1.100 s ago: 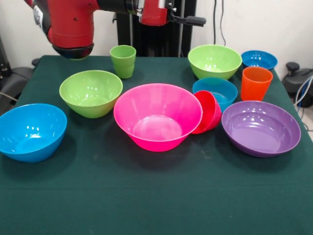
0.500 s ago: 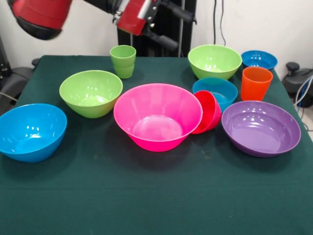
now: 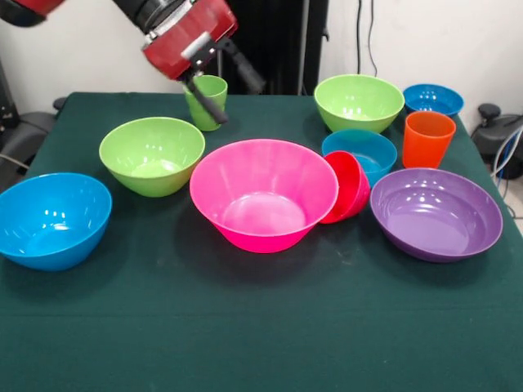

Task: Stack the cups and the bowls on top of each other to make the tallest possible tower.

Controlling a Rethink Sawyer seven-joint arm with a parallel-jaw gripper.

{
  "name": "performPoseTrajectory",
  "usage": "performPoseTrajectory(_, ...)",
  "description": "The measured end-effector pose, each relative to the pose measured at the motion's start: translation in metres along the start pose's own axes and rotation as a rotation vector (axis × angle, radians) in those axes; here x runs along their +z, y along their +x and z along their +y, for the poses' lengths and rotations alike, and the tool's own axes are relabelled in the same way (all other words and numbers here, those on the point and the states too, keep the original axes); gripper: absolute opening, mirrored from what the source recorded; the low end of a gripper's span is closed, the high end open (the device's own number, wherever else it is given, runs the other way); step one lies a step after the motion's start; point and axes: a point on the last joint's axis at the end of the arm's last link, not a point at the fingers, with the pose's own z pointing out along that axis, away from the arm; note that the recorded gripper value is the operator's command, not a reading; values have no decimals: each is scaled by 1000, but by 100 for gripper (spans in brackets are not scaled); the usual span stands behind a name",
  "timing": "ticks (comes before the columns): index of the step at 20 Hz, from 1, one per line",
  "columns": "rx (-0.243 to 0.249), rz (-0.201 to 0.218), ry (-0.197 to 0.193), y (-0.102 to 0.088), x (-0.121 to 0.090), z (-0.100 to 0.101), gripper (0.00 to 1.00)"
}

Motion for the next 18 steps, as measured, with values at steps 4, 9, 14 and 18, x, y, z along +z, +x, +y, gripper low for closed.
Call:
performPoseTrajectory(4, 16, 20, 105, 0, -1, -8, 100)
performPoseTrajectory(9, 55, 23, 215, 0, 1, -14, 100)
performPoseTrajectory(14, 91, 13, 318, 4, 7, -18, 100)
performPoseTrajectory(18, 94, 24, 396, 14, 12, -20, 100)
